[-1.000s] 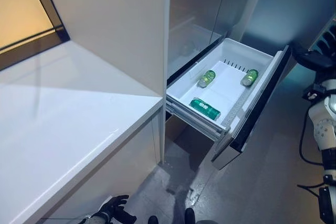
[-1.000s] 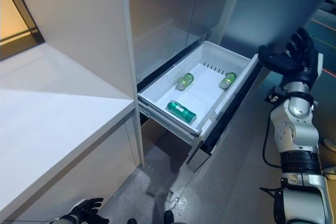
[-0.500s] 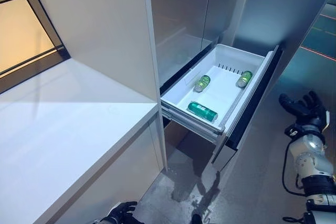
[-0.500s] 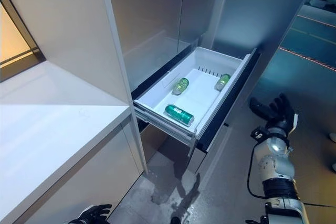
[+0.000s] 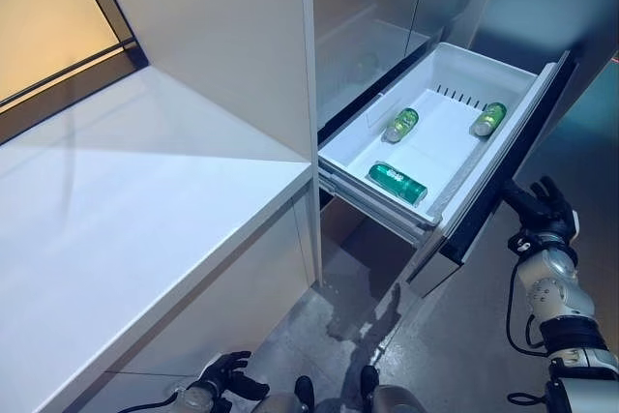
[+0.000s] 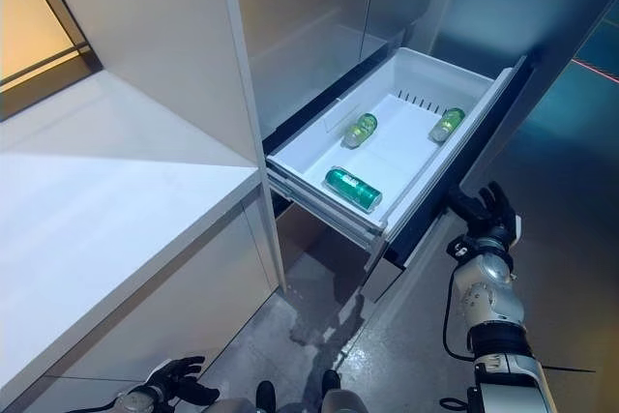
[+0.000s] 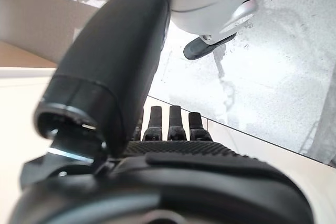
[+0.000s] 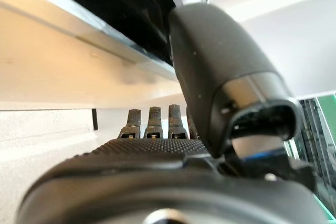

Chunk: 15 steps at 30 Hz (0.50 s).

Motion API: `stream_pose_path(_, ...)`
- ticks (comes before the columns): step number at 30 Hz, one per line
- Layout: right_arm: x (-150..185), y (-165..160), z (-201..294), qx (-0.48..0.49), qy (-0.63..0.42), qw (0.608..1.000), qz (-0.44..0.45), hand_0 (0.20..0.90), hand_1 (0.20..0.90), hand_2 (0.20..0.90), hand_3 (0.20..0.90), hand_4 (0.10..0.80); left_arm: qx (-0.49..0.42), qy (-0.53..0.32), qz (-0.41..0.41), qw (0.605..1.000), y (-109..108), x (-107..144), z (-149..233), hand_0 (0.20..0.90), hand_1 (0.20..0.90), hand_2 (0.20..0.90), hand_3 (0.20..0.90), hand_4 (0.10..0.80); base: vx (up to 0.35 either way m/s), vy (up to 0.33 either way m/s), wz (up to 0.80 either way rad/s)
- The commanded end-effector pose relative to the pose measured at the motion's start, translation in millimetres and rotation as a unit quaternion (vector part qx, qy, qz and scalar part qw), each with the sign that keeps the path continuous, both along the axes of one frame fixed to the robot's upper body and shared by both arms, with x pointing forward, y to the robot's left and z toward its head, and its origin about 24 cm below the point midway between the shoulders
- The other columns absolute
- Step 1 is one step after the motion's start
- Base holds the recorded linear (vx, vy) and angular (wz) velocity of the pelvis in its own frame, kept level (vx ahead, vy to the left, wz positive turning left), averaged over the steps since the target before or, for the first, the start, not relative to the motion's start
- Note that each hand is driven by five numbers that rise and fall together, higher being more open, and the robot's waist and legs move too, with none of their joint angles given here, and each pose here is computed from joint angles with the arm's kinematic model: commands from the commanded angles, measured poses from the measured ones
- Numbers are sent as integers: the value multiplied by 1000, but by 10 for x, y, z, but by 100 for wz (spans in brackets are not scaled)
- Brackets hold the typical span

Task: Put drinks into fridge and close the fridge

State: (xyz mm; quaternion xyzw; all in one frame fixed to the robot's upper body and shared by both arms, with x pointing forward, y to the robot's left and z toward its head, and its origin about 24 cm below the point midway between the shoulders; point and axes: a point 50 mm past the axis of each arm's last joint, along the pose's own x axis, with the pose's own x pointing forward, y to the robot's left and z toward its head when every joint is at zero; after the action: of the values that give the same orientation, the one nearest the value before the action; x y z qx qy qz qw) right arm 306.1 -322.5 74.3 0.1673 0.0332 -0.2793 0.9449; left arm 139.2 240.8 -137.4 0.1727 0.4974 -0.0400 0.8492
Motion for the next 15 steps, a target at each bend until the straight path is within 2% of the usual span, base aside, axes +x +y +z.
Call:
stream_pose_path(1,329,227,655,-20,-131,987,89,900,900,900,900,800,24,9,-15,1000,109,-60,20,900,900,900,900,800,-106,-30,6)
stream_pose_path(5,489,458,835,-18,-149,977,153,900,900,900,900,800,25,0,-20,999,168,-42,46,900,900,900,900,800,-39,-18,3)
stream_pose_path(8,541,573,863,-24,-149,968,200,900,900,900,900,800,22,-1,-22,1000,146,-64,37,900,900,900,900,800,91,17,-1)
stream_pose_path(15,617,556,1070,-41,-167,962,213,900,900,900,900,800,11,-30,-23,999,123,112,138,900,900,900,900,800,39,1,8)
